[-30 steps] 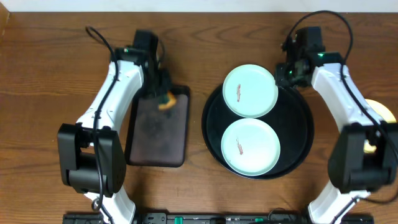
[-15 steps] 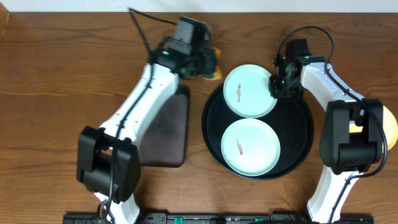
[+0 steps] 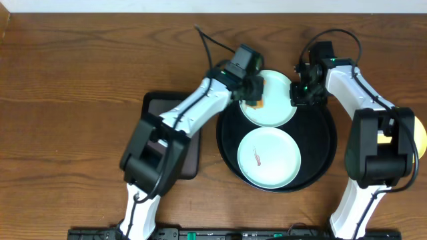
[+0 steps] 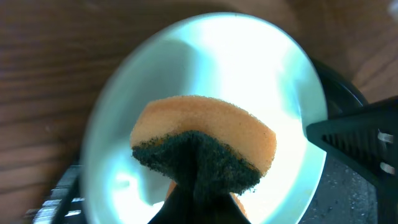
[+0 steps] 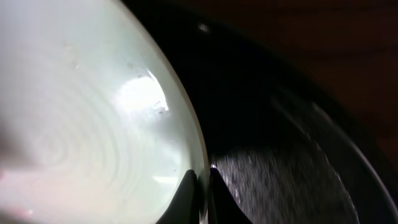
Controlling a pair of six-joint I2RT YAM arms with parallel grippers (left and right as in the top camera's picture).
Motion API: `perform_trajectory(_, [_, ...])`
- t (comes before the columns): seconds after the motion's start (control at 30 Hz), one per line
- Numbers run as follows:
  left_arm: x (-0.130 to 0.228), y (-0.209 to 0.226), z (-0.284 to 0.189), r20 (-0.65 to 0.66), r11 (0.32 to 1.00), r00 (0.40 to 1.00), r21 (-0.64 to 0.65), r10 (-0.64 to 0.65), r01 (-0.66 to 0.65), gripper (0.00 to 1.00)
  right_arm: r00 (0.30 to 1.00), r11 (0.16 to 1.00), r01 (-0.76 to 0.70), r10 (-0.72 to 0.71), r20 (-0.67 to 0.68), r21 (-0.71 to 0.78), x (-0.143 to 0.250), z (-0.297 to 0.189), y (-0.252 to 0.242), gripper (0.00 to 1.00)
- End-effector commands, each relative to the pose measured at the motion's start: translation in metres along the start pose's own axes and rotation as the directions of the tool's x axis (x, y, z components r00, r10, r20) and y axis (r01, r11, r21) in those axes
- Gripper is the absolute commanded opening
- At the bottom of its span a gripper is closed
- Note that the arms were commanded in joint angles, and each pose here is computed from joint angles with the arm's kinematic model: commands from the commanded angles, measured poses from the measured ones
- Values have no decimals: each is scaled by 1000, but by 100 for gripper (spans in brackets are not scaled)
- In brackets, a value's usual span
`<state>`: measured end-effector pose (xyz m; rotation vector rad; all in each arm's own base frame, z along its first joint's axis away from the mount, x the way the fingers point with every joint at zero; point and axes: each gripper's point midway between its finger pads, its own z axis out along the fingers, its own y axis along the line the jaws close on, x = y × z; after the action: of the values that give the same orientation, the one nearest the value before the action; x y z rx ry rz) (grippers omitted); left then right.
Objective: Clean dirty plates on tray and stack at the side
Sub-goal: 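Carry the sponge with the left gripper to the back mint-green plate, then scrub the mint-green plate with the sponge while right gripper holds rim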
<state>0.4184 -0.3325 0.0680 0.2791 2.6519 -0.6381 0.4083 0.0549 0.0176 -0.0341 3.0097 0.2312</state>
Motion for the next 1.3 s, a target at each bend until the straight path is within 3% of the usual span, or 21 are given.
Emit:
perform_trajectory(0.0, [9, -13, 16, -7, 999, 999, 6, -37, 37, 7, 1000, 998, -13, 12, 23, 56, 3, -20, -6, 1])
perform_trajectory(0.3, [33, -14, 57, -47, 998, 997, -7, -66, 65, 7, 999, 998, 19, -21, 34, 56, 4, -29, 7, 1])
perform_trajectory(0.5, [11, 42, 50, 26, 979, 999, -205, 26, -20, 7, 999, 998, 22, -24, 32, 55, 5, -29, 8, 1])
perform_trajectory(0.7, [1, 95, 37, 26, 943, 1000, -332, 4, 5, 7, 999, 998, 26, -28, 31, 59, 5, -29, 8, 1])
perform_trajectory(0.8, [-1, 99, 36, 44, 942, 998, -334, -32, 45, 7, 999, 998, 26, -28, 31, 60, 5, -29, 7, 1])
perform_trajectory(0.9, [-2, 81, 41, 66, 957, 992, -265, -103, 117, 7, 999, 998, 27, -29, 30, 65, 5, -29, 7, 1])
perform_trajectory(1.07, [6, 16, 54, 47, 978, 979, -60, -197, 199, 7, 999, 996, 29, -31, 26, 82, 6, -29, 4, 1])
perform_trajectory(1.27, [37, -36, 61, -16, 980, 980, 1, -200, 200, 7, 999, 996, 28, -30, 18, 82, 8, -29, 3, 1])
